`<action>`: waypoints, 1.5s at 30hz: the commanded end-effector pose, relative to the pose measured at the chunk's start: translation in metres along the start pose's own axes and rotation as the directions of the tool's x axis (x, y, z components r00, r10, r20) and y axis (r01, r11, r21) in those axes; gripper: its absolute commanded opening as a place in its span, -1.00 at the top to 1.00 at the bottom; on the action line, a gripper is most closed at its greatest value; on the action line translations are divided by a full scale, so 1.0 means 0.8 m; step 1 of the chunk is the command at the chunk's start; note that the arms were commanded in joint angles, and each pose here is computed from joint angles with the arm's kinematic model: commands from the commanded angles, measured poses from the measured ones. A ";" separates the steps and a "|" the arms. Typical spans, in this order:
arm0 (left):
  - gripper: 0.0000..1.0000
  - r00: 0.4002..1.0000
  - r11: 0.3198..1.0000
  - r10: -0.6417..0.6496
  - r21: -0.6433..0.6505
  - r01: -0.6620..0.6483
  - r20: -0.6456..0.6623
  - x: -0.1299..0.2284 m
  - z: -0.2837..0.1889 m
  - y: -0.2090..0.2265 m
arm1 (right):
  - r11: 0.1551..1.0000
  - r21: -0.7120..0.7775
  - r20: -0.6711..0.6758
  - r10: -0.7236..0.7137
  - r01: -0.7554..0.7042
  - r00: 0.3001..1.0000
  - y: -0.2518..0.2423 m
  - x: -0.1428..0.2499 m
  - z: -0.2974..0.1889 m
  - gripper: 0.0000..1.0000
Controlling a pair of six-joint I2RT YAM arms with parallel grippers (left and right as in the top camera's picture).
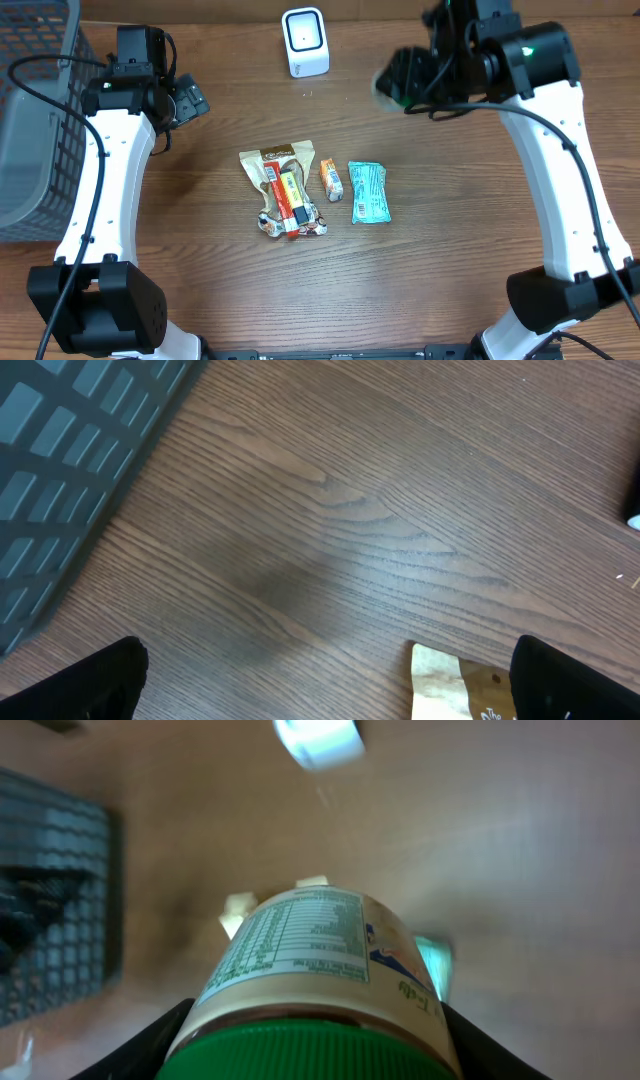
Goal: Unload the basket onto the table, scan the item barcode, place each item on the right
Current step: 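Carry the green jar up to the white barcode scanner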
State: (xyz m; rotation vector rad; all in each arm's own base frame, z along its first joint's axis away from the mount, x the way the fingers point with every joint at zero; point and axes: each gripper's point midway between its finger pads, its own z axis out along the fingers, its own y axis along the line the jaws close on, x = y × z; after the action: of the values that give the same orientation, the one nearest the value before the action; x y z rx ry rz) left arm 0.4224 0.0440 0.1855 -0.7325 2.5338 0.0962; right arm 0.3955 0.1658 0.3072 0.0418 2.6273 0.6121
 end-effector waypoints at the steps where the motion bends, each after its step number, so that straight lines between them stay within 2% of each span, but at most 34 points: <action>1: -1.00 1.000 1.000 0.015 0.003 -0.015 0.014 -0.005 -0.005 0.002 | 0.974 0.027 0.236 -0.225 0.225 0.945 0.046 -0.052 -0.039 0.57; 4: -1.00 1.000 1.000 0.015 0.003 -0.015 0.014 -0.005 -0.005 0.002 | 0.945 0.099 0.365 -0.326 0.312 0.872 0.065 -0.087 -0.044 0.57; 7: -1.00 1.000 1.000 0.015 0.003 -0.015 0.014 -0.005 -0.005 0.002 | 0.935 0.113 0.458 -0.349 0.335 0.818 0.084 -0.115 -0.043 0.57; 12: -1.00 1.000 1.000 0.015 0.003 -0.015 0.014 -0.005 -0.005 0.002 | 0.896 0.145 0.516 -0.430 0.419 0.741 0.100 -0.151 -0.009 0.57; 23: -1.00 1.000 1.000 0.015 0.003 -0.015 0.014 -0.005 -0.005 0.002 | 0.897 0.144 0.493 -0.432 0.418 0.756 0.081 -0.186 0.154 0.59; 27: -1.00 1.000 1.000 0.015 0.003 -0.015 0.014 -0.005 -0.005 0.002 | 0.895 0.132 0.503 -0.431 0.426 0.749 0.074 -0.193 0.211 0.81; 30: -1.00 1.000 1.000 0.015 0.003 -0.015 0.014 -0.005 -0.005 0.002 | 0.894 0.123 0.513 -0.429 0.431 0.743 0.070 -0.195 0.242 0.85; 40: -1.00 1.000 1.000 0.015 0.003 -0.015 0.014 -0.005 -0.005 0.002 | 0.888 0.072 0.578 -0.407 0.453 0.707 0.072 -0.203 0.302 0.92; 45: -1.00 1.000 1.000 0.015 0.003 -0.015 0.014 -0.005 -0.005 0.002 | 0.922 0.004 0.624 -0.305 0.387 0.720 0.071 -0.210 0.319 0.92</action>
State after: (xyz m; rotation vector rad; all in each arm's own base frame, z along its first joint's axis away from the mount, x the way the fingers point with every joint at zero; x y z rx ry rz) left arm 0.4223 0.0440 0.1854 -0.7325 2.5342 0.0963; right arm 0.6462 0.2984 0.1936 -0.3220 1.9042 0.4506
